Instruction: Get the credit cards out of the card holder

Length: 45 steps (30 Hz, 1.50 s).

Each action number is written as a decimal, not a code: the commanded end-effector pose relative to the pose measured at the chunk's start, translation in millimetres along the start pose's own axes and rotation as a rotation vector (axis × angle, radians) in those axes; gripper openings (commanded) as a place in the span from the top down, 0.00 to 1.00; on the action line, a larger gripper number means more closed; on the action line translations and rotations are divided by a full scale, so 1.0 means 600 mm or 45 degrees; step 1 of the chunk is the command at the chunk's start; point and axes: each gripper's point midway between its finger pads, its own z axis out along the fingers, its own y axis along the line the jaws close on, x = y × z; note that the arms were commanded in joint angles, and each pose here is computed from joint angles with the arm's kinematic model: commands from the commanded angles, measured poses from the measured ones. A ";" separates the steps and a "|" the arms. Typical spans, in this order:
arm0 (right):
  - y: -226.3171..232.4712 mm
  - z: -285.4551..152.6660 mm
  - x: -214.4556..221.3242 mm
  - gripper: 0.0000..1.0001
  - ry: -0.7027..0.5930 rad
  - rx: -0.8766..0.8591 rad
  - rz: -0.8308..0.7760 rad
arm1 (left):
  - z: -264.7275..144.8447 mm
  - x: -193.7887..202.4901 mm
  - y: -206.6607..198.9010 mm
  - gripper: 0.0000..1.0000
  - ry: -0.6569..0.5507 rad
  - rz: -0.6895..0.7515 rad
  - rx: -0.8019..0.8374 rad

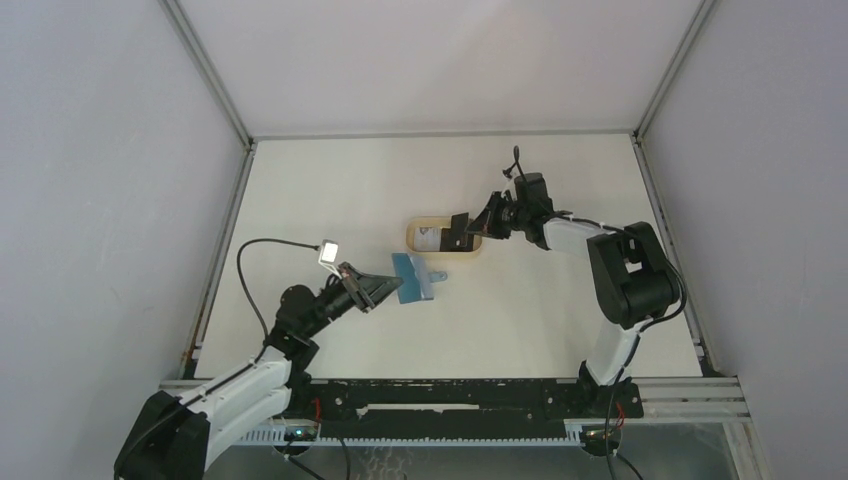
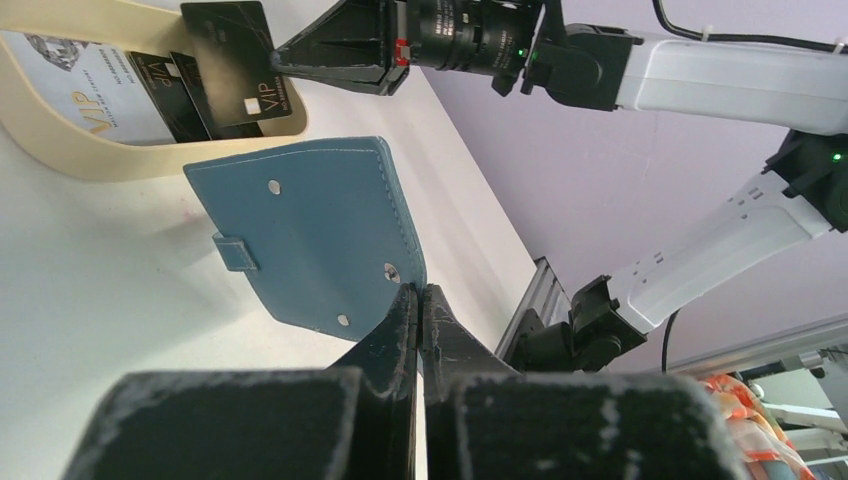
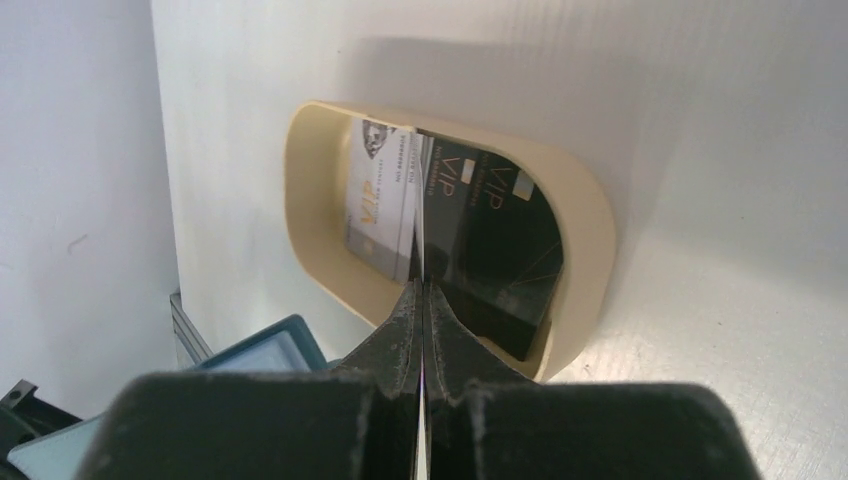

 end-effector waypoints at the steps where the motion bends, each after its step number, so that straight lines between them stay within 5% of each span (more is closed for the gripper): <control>1: 0.013 0.010 -0.026 1.00 -0.032 -0.010 -0.003 | -0.002 -0.005 -0.021 1.00 -0.018 0.023 0.093; 28: 0.016 -0.023 -0.014 1.00 0.008 0.069 -0.052 | 0.024 0.003 -0.032 1.00 0.045 -0.061 0.188; 35: 0.037 -0.050 -0.038 0.53 -0.066 0.068 -0.101 | 0.021 0.018 -0.017 1.00 0.070 -0.094 0.160; 45: 0.106 -0.119 -0.018 0.33 -0.187 0.171 -0.372 | 0.013 0.065 0.089 1.00 0.157 -0.089 -0.178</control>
